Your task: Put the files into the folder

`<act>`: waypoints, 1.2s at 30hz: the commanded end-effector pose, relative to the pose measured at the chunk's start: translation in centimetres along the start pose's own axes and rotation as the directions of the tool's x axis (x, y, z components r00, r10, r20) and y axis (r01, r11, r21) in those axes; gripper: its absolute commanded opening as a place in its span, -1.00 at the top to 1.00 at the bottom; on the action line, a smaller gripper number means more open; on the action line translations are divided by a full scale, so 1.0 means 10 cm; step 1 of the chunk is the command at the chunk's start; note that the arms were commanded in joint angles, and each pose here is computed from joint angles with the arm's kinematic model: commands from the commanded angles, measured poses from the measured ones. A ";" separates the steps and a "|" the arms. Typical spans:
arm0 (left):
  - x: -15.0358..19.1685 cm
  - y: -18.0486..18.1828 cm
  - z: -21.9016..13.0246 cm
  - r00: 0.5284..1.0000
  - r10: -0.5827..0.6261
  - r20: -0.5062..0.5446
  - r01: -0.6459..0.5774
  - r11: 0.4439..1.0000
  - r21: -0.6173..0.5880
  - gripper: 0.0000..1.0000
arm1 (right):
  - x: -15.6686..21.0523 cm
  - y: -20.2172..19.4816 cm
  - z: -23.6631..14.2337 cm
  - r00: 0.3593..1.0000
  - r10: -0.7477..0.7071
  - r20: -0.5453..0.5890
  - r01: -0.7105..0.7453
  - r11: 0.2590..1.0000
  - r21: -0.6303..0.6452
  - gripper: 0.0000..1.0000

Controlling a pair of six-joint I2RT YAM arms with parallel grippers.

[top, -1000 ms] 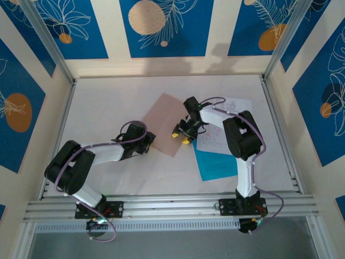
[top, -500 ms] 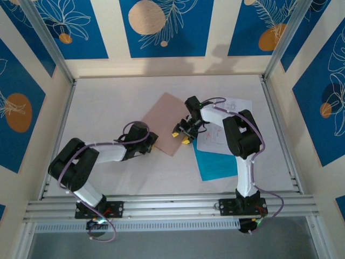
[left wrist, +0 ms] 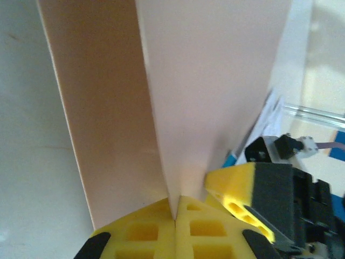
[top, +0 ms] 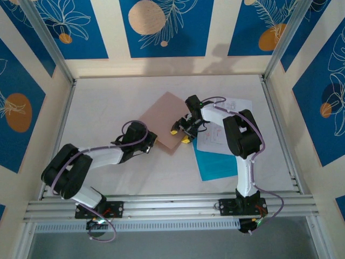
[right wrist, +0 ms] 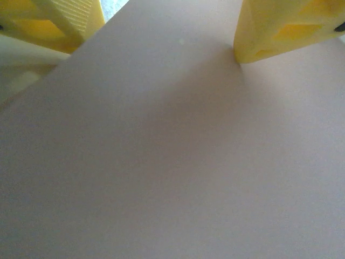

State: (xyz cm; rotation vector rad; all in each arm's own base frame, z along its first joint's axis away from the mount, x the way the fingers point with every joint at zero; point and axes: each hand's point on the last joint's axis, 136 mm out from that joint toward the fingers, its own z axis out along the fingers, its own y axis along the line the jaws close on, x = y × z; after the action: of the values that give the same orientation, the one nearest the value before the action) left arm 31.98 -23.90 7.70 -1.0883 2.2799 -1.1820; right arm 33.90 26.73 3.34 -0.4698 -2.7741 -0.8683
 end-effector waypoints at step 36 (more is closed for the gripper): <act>0.04 -0.03 -0.26 0.985 -0.172 -0.013 0.172 0.978 0.120 1.00 | -0.39 0.39 -0.36 0.978 0.118 0.172 -0.071 0.964 -0.255 0.18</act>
State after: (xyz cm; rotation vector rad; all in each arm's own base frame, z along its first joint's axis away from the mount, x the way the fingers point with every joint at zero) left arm 30.71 -22.81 9.06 -1.2735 2.1204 -1.3547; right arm 37.87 26.15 6.63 -0.7538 -2.7898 -1.1684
